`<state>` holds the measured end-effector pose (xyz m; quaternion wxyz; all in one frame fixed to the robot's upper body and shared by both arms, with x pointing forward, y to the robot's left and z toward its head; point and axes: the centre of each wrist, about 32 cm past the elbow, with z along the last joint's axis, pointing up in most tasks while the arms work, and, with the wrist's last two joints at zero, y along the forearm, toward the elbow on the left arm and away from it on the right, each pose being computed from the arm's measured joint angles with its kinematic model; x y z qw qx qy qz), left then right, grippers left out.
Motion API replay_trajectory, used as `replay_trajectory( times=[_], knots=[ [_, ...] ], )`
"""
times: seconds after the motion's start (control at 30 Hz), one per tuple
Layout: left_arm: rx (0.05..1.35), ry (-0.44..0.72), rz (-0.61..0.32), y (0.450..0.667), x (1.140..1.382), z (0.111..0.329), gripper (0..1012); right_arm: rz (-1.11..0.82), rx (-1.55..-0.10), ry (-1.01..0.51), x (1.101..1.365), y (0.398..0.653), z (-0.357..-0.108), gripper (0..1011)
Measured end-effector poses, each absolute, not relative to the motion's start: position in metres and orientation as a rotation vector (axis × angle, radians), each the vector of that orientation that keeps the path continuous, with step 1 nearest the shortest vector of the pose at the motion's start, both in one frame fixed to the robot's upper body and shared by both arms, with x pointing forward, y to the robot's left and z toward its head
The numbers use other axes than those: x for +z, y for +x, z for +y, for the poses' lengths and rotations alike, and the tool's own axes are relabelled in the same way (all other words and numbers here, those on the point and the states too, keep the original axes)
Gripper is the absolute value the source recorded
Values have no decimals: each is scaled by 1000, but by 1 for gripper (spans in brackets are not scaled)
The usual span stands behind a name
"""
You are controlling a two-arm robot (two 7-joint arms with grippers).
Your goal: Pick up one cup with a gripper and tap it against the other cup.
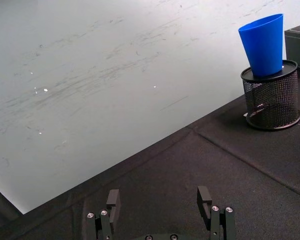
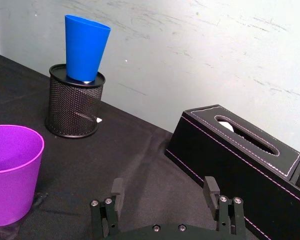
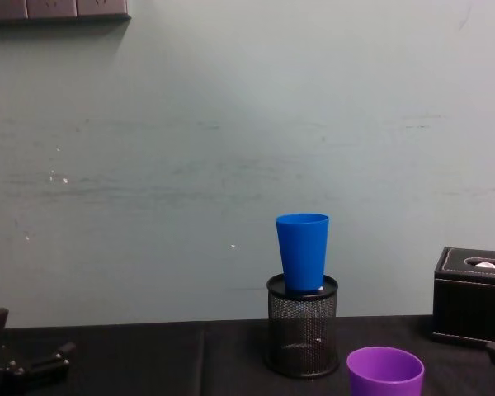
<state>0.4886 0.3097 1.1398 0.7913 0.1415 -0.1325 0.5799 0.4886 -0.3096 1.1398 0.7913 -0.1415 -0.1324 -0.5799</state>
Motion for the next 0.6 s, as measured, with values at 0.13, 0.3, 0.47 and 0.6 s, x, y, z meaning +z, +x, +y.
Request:
replay_trajectory(
  times=[0.13, 0.3, 0.47, 0.6],
  knots=[
    [1248, 304, -285, 489, 1140, 310, 1011, -285, -1248, -304, 1140, 489, -310, 1004],
    [1248, 304, -285, 489, 1140, 310, 1012, -285, -1248, -304, 1140, 489, -310, 1004],
    [1248, 305, -285, 489, 1140, 310, 1012, -268, -1236, -298, 1138, 487, -309, 1004],
    [1248, 304, -285, 489, 1140, 310, 1011, -245, -1207, -286, 1135, 485, -309, 1004]
  ],
)
